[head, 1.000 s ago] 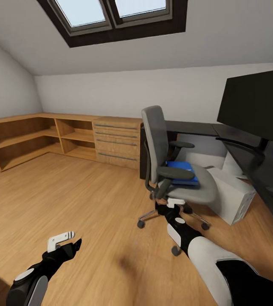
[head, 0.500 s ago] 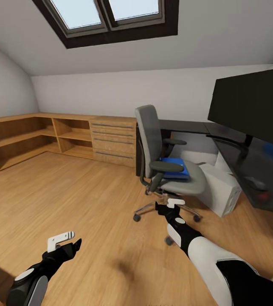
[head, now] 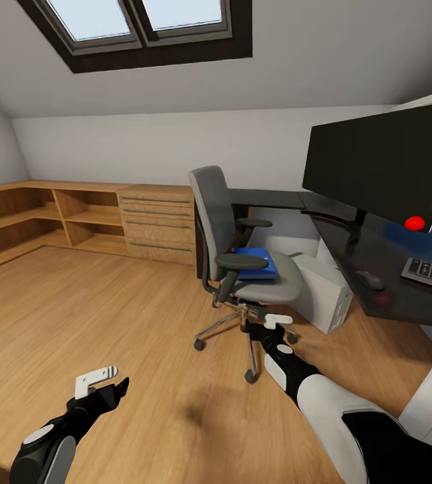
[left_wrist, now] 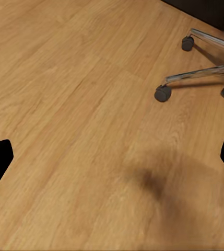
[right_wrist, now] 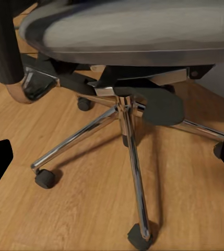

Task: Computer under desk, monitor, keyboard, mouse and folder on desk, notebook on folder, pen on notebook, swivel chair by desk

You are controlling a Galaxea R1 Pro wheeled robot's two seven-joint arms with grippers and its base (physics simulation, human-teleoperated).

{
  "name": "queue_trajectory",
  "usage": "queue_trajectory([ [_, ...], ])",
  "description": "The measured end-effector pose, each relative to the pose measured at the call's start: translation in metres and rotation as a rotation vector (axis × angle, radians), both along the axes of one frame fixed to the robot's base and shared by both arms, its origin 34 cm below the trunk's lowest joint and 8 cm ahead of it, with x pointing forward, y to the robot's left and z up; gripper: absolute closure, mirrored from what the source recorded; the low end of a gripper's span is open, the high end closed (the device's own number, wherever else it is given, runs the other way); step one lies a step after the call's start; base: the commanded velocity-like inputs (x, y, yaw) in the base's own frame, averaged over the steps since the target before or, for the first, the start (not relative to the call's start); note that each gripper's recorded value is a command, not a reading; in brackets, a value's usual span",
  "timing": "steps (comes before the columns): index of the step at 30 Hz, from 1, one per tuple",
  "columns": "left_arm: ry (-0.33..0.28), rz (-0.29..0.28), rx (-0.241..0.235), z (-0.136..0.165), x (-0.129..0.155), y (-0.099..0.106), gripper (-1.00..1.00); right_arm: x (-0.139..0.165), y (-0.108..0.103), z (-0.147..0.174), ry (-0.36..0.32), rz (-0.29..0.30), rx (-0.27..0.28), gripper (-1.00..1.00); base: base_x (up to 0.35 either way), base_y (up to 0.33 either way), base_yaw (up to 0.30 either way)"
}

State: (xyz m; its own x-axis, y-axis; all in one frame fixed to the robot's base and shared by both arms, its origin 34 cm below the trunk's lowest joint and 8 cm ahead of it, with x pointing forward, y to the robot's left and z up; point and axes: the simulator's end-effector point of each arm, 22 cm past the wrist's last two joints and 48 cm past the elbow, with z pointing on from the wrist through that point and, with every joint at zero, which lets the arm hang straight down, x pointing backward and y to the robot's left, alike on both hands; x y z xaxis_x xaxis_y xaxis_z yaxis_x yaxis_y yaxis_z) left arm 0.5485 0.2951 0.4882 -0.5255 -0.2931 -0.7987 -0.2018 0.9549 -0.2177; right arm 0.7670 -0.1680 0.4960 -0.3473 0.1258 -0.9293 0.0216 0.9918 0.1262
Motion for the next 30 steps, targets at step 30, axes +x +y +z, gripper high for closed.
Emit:
queue_trajectory([
  [30, 0.000, 0.001, 0.001, 0.000, 0.000, 0.001, -1.00, -0.002, 0.026, 0.003, -0.001, 0.028, 0.022, -1.00, 0.000, 0.000, -0.006],
])
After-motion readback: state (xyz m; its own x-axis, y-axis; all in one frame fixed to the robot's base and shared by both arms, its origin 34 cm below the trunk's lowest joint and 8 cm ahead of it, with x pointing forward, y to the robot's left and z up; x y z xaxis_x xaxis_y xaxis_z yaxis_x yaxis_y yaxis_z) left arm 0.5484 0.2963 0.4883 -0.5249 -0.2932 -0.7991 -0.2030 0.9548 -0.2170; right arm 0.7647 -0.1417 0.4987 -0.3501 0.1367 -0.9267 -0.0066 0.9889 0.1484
